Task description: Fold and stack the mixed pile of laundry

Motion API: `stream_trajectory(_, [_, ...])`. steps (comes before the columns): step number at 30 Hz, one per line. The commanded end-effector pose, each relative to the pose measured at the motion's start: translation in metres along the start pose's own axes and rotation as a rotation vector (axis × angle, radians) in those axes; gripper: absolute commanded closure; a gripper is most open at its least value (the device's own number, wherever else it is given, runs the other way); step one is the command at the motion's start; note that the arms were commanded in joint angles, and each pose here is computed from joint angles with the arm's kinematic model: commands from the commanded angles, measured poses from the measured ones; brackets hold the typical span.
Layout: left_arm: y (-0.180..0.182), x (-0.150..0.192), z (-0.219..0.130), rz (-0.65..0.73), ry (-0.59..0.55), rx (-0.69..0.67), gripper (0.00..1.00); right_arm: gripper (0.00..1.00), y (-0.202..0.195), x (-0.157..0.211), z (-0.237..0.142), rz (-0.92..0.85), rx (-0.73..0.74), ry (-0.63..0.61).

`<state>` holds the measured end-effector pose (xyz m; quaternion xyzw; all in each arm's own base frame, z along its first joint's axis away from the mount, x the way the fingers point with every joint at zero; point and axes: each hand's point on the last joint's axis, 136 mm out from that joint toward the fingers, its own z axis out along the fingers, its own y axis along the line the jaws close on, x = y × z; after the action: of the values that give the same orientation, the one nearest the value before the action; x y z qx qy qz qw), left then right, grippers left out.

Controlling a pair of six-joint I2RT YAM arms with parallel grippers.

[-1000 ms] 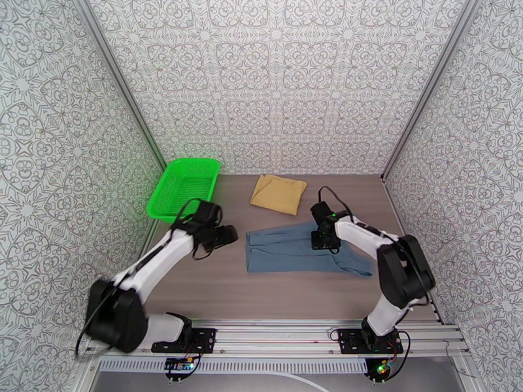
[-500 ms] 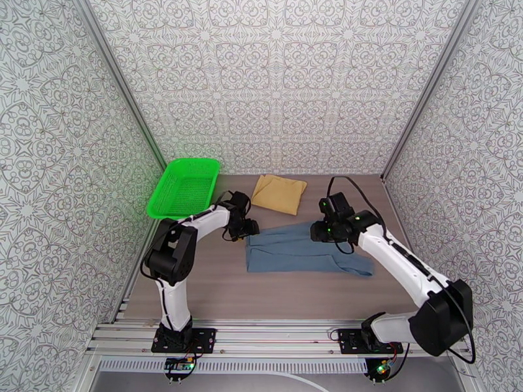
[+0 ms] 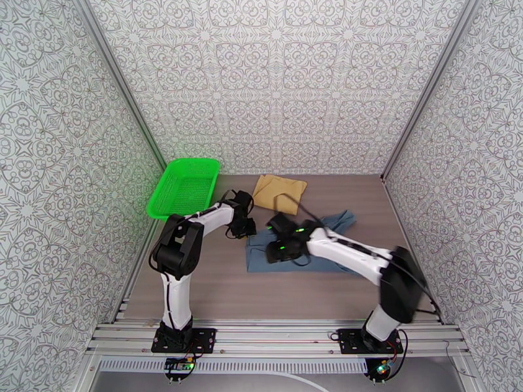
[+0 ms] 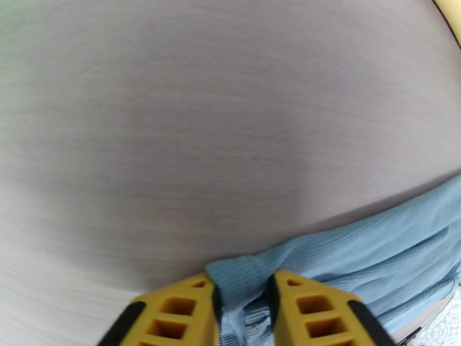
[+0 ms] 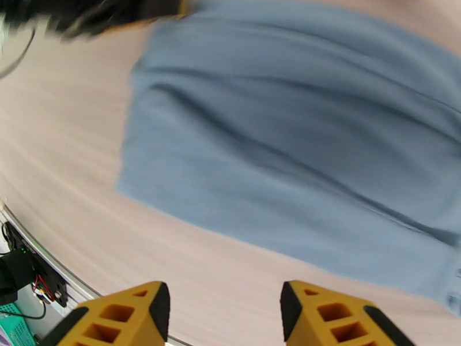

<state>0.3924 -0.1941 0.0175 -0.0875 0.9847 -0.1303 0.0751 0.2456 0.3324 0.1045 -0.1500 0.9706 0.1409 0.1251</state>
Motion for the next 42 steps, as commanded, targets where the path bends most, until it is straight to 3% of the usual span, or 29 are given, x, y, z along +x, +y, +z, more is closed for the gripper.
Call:
stream_trajectory(1, [-0.014,0.027,0.020,0.029,0.065,0.058,0.81,0.36,0.035,-0.008,0.016,0.021,-0.005,-0.019])
stream_trajectory(6, [-0.013,0.033,0.020,0.028,0.061,0.072,1.00,0.35,0.056,-0.005,0.044,-0.008,0.079,0.004])
stream_trajectory(14, [-0.012,0.043,0.019,0.018,0.065,0.118,1.00,0.51,0.057,-0.004,0.077,-0.007,0.171,0.049])
stream_trajectory(19, [-0.011,0.044,0.016,0.008,0.067,0.137,1.00,0.56,0.056,-0.007,0.080,-0.006,0.224,0.082])
stream_trajectory(26, [-0.015,0.036,0.006,0.000,0.060,0.164,1.00,0.56,0.052,-0.005,0.079,-0.052,0.270,0.117])
stream_trajectory(33, [-0.017,0.032,0.007,-0.006,0.060,0.163,1.00,0.55,0.060,-0.008,0.089,-0.146,0.214,0.084])
stream_trajectory(42, [-0.020,0.031,0.007,-0.009,0.062,0.180,1.00,0.53,0.053,-0.011,0.081,-0.377,0.172,-0.113])
